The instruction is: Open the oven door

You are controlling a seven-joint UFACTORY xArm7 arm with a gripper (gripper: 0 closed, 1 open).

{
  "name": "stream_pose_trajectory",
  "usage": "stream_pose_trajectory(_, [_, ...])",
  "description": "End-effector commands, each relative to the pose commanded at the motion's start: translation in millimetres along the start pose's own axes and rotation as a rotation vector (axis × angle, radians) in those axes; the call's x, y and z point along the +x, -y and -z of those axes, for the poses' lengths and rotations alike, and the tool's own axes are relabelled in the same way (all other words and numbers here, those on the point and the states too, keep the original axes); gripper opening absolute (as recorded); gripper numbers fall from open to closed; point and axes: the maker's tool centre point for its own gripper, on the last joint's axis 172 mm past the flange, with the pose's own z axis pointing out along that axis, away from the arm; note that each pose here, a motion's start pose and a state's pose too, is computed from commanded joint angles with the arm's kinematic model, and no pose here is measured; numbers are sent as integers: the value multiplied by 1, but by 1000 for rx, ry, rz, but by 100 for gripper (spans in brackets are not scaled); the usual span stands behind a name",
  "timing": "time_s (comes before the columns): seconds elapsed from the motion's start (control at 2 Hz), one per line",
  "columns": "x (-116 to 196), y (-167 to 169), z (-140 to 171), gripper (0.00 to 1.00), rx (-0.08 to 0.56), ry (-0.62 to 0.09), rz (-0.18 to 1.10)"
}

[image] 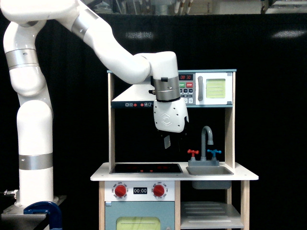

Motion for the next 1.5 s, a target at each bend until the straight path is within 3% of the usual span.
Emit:
stream_pose_trajectory(0.5, [37,-29,1,100,274,-155,442])
stream_pose_trajectory(1.0, [67,-31,5,100,213,-241,349])
stream_pose_trajectory(1.5, [94,-17,5,100,190,-263,346])
